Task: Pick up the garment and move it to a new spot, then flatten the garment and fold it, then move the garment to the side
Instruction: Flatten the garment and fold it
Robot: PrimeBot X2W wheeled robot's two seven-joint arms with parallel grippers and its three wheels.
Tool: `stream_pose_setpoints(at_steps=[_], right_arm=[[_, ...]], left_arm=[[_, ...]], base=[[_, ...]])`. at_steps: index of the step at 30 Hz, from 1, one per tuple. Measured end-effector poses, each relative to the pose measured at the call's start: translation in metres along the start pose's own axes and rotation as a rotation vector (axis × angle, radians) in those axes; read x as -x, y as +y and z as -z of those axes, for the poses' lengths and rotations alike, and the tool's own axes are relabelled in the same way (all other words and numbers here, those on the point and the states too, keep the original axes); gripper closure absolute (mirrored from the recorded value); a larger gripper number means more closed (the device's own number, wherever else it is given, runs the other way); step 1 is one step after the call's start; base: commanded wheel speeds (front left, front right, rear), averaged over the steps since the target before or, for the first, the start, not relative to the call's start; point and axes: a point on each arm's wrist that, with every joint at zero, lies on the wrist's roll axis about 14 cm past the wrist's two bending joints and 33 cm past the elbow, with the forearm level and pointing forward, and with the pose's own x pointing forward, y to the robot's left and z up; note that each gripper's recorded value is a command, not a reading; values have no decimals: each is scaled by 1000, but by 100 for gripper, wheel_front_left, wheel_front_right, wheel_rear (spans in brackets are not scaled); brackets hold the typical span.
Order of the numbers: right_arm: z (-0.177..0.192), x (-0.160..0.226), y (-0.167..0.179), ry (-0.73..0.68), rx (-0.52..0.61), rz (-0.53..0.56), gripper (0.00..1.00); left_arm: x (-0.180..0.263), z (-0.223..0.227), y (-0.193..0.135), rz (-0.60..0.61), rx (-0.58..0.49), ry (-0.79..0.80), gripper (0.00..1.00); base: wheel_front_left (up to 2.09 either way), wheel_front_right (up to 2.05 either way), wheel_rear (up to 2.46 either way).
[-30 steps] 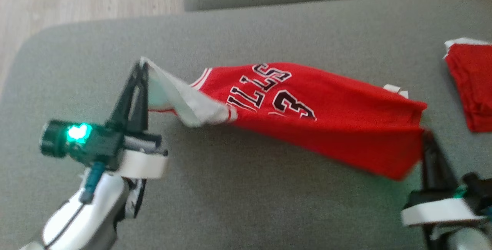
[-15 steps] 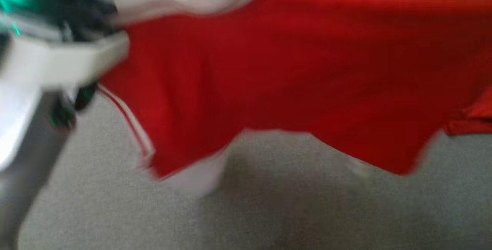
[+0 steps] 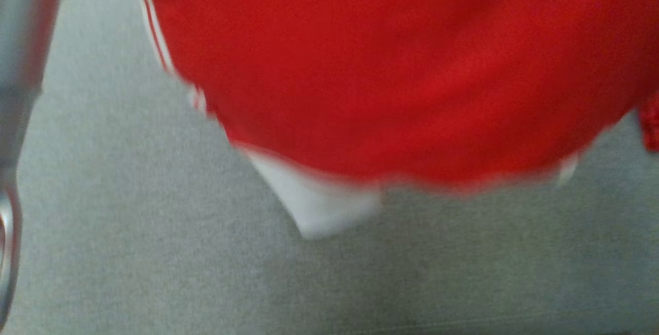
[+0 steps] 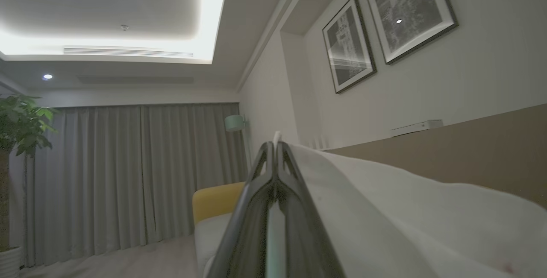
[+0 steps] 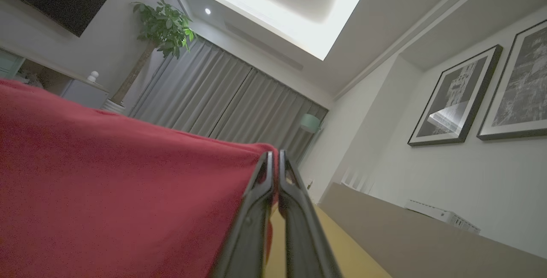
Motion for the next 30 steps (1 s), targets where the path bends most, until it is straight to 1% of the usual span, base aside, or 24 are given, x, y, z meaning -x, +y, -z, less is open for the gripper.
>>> stream_pose_setpoints(at_steps=[2,3,8,11,14,18,21,26,30], right_arm=[[20,-17,6,26,-11,-5,100],[31,-34,11,25,-15,-8,100],[25,-71,18,-80,1,-2,100],[39,-77,39,-84,-1,-46,100],[65,-71,70,-40,-6,-129,100],[110,-46,106,72,-53,-214,100],[141,-19,124,172,-101,-252,100],[173,47,142,341,-190,-275,100],[179,114,158,466,-240,-322,100]], left_arm=[[-9,24,10,-20,7,24,100],[-20,37,20,-39,4,16,100],[-44,39,31,-27,-4,-52,100],[-39,58,35,-10,-21,-31,100],[-18,89,38,18,-67,29,100],[43,153,43,21,-68,196,100],[95,186,38,28,-54,315,100],[181,215,7,73,11,493,100],[255,222,-11,25,118,647,100]], base=[[0,0,0],[0,0,0],[0,0,0],[0,0,0],[0,0,0],[0,0,0],[0,0,0],[0,0,0],[0,0,0]])
